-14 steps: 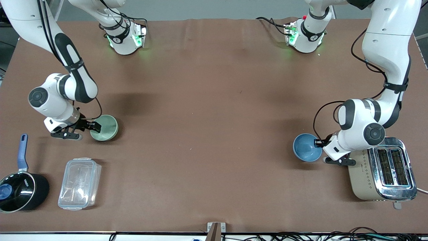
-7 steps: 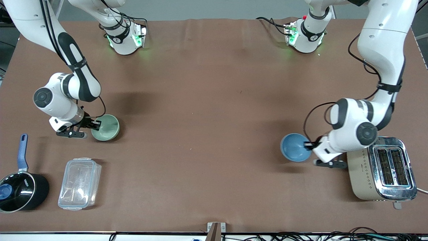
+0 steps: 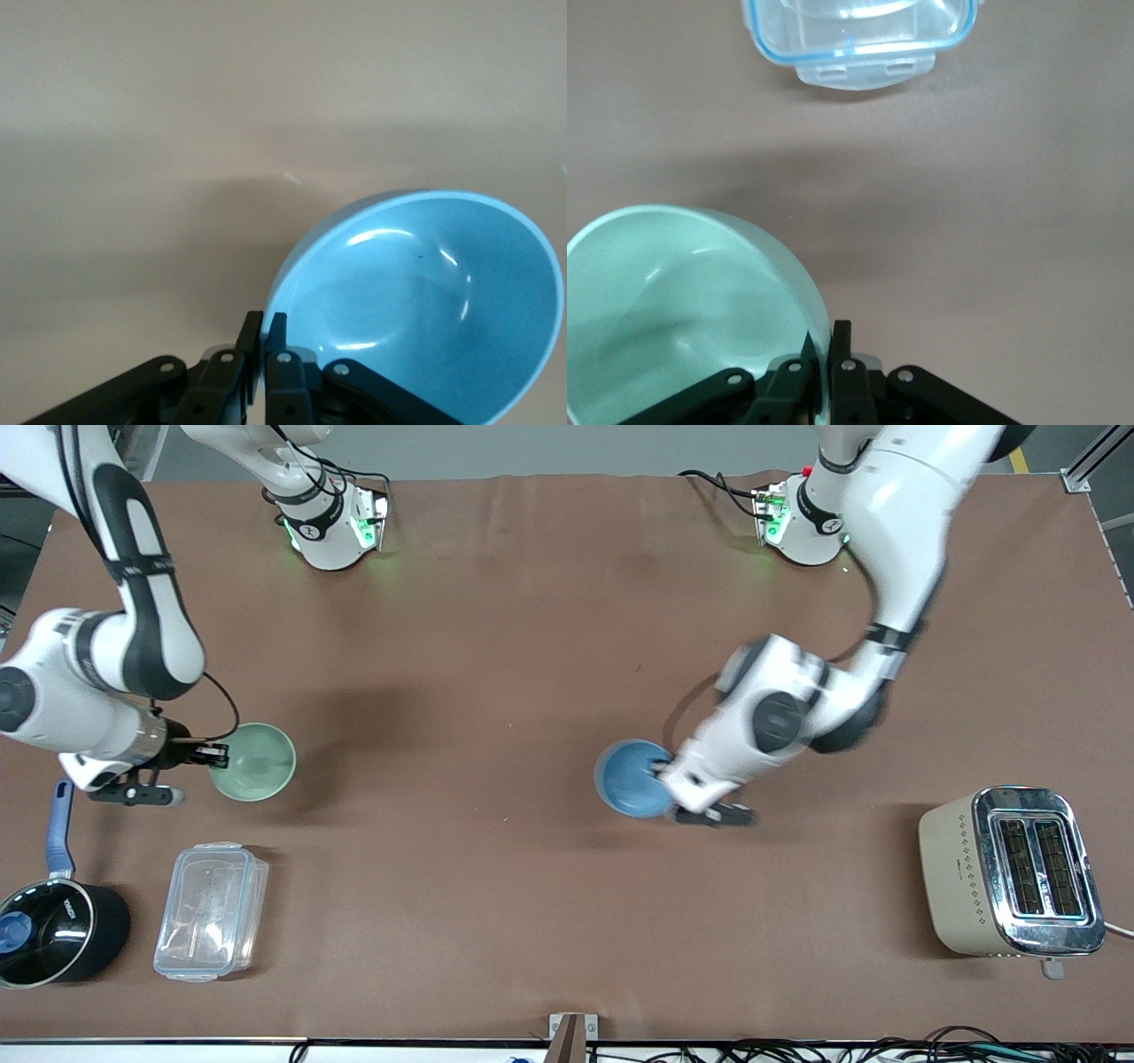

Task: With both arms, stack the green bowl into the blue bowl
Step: 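Carry the green bowl with the right gripper while the left gripper carries the blue bowl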

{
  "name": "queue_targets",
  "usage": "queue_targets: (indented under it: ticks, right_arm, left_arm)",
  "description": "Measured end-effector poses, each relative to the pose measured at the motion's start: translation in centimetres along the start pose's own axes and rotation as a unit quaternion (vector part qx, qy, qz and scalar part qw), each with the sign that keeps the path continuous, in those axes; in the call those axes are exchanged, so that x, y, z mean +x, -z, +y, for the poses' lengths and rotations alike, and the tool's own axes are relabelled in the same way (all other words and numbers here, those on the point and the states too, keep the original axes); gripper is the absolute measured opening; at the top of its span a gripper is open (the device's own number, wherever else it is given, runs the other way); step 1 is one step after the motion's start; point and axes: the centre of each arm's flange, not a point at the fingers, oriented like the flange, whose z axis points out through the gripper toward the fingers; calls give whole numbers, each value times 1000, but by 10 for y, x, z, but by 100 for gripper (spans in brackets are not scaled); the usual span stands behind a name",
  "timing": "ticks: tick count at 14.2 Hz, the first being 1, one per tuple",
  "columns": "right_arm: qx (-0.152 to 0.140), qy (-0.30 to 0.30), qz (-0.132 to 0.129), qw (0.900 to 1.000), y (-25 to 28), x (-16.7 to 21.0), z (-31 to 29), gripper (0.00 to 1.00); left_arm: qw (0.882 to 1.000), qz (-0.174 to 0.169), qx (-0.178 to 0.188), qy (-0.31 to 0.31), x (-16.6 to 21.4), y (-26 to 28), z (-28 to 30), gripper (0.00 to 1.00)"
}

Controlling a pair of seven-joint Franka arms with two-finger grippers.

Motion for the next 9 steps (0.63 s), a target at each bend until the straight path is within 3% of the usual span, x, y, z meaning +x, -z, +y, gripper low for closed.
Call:
queue_targets:
  ticks: [4, 7, 9]
  right_arm:
    - [7, -48, -5, 999, 25, 1, -97, 6]
    - [14, -83, -7, 996, 24, -14, -178, 6]
    - [19, -100, -1, 995, 28, -22, -215, 6]
  left_arm:
    - [1000, -11, -10, 15, -47, -67, 80, 5]
    - [1000, -22, -11, 16, -58, -102, 95, 9]
    - [1000, -20, -13, 18, -55, -103, 95, 27]
